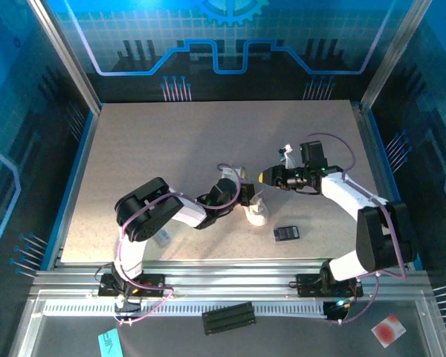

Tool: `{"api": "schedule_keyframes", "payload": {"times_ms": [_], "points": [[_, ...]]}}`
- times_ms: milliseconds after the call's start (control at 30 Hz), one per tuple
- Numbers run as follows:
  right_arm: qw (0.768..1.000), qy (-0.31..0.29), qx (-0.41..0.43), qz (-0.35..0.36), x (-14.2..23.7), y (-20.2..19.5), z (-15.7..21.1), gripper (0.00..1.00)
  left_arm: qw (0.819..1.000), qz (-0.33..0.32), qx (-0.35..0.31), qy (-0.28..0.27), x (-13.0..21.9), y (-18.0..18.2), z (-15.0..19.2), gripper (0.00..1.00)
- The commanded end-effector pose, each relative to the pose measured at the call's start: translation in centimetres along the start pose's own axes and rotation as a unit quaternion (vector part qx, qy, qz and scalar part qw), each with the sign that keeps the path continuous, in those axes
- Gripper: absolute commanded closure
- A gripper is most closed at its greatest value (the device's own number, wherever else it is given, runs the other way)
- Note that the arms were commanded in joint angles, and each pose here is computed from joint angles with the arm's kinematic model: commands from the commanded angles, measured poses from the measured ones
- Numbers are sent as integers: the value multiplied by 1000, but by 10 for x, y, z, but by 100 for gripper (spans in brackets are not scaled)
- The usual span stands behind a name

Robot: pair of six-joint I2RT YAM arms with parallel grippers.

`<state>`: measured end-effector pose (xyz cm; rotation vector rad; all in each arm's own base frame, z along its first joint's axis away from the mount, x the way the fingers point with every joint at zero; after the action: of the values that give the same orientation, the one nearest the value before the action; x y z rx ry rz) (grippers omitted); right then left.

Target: Tie the shoes

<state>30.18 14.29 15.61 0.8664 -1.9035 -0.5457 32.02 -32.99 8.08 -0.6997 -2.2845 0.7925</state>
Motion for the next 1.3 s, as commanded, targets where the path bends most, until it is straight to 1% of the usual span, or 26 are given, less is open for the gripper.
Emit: {"api": "schedule_keyframes", "payload": {"times_ms": [0,133,267,367,700,867,967,1067,1267], "points": [[998,-7,-15,65,11,-20,13,65,997,-12,15,76,1,0,17,100],[997,-7,-29,75,8,-33,39,74,995,-12,16,99,-3,-6,17,100],[997,-10,-47,64,0,-44,59,84,993,-14,20,119,-4,-10,18,100],[998,-15,-43,44,-7,-47,66,86,991,-19,25,131,-3,-10,20,100],[1000,-9,-25,-2,-24,-48,56,83,989,6,33,144,2,-21,18,100],[1000,-5,-19,-19,-31,-45,53,79,988,27,36,146,0,-28,16,100],[1000,-5,-16,-25,-33,-42,53,75,988,35,38,148,-1,-30,15,100],[999,-5,-13,-31,-35,-41,51,72,987,41,42,151,-2,-31,14,100],[999,-1,-12,-37,-40,-40,48,70,985,53,49,156,-1,-32,15,100]]}}
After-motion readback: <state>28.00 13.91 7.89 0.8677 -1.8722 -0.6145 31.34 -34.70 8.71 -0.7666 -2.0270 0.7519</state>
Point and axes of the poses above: each hand's point on the last joint's axis, 136 mm out from that joint toward the fingers, its own x axis back along the fingers, its own y axis along the line the jaws close on, z = x × y, the point moved 5 cm from there along x, back along the fingers, and after that the axes turned 8 degrees about x, right-handed, at the moved point
